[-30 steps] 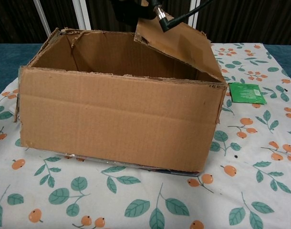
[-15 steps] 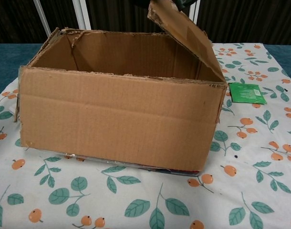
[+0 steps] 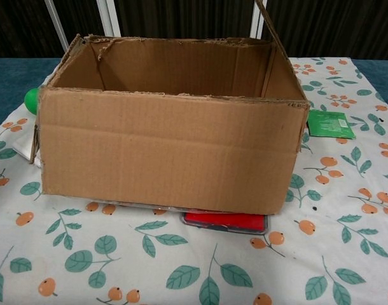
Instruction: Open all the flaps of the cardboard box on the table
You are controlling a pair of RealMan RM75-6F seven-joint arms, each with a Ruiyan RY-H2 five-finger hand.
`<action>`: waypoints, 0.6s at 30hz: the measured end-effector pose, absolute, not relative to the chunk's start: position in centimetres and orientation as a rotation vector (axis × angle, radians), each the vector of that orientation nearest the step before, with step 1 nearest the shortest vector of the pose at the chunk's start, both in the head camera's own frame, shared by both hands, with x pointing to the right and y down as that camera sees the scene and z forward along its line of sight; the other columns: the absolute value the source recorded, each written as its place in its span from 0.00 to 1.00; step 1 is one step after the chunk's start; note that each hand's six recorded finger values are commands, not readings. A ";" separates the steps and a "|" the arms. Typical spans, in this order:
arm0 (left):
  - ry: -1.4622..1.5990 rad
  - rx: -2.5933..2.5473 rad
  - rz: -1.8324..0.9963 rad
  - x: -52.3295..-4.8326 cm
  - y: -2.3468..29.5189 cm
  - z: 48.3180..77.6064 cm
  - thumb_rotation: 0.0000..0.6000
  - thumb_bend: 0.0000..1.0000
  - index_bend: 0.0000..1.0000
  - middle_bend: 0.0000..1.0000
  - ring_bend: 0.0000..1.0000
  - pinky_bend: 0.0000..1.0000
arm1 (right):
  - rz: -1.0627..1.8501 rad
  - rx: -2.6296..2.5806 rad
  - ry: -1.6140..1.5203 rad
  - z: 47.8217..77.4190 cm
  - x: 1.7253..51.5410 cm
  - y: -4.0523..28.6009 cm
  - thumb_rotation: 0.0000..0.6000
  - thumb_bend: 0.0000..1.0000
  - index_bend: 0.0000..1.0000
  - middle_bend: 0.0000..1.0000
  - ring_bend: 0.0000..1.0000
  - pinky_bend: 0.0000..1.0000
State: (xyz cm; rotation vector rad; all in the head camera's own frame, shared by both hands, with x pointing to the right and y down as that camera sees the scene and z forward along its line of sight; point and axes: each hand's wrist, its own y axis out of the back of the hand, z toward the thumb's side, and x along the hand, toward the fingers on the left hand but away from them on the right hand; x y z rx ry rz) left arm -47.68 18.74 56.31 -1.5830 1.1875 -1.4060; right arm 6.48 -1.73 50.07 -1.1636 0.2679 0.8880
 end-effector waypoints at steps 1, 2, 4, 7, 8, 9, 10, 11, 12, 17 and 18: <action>1.187 -1.583 -1.406 -47.7 18.8 56.3 1.00 0.19 0.00 0.00 0.00 0.00 | 0.895 -1.160 0.271 50.1 6.7 -1.8 1.00 1.00 0.65 0.52 0.28 0.28; 1.187 -1.584 -1.407 -47.7 18.8 56.3 1.00 0.19 0.00 0.00 0.00 0.00 | 0.901 -1.158 0.274 50.1 6.9 -1.8 1.00 1.00 0.65 0.52 0.28 0.28; 1.191 -1.587 -1.407 -47.6 18.8 56.3 1.00 0.19 0.00 0.00 0.00 0.00 | 0.915 -1.149 0.279 50.2 7.4 -1.9 1.00 1.00 0.65 0.52 0.27 0.28; 1.191 -1.585 -1.406 -47.7 18.8 56.3 1.00 0.19 0.00 0.00 0.00 0.00 | 0.934 -1.128 0.288 50.3 8.2 -2.2 1.00 1.00 0.62 0.47 0.22 0.25; 1.192 -1.585 -1.406 -47.7 18.8 56.3 1.00 0.19 0.00 0.00 0.00 0.00 | 0.940 -1.120 0.292 50.3 8.5 -2.3 1.00 1.00 0.61 0.45 0.21 0.25; 1.193 -1.585 -1.407 -47.7 18.8 56.3 1.00 0.19 0.00 0.00 0.00 0.00 | 0.947 -1.110 0.296 50.3 8.7 -2.5 1.00 1.00 0.58 0.43 0.20 0.24; 1.193 -1.586 -1.409 -47.7 18.8 56.3 1.00 0.19 0.00 0.00 0.00 0.00 | 0.956 -1.099 0.299 50.2 9.1 -2.7 1.00 1.00 0.57 0.42 0.19 0.24; 1.192 -1.586 -1.409 -47.7 18.8 56.3 1.00 0.19 0.00 0.00 0.00 0.00 | 0.964 -1.093 0.300 50.1 9.3 -2.8 1.00 0.98 0.55 0.41 0.19 0.24; 1.190 -1.585 -1.410 -47.7 18.8 56.3 1.00 0.19 0.00 0.00 0.00 0.00 | 0.971 -1.088 0.300 50.0 9.5 -2.9 1.00 0.97 0.53 0.40 0.18 0.24; 1.188 -1.589 -1.416 -47.7 18.8 56.4 1.00 0.19 0.00 0.00 0.00 0.00 | 0.992 -1.063 0.295 49.6 10.1 -3.2 1.00 0.92 0.50 0.38 0.18 0.24; 1.188 -1.588 -1.417 -47.7 18.8 56.4 1.00 0.19 0.00 0.00 0.00 0.00 | 0.995 -1.062 0.293 49.6 10.1 -3.2 1.00 0.90 0.50 0.38 0.18 0.24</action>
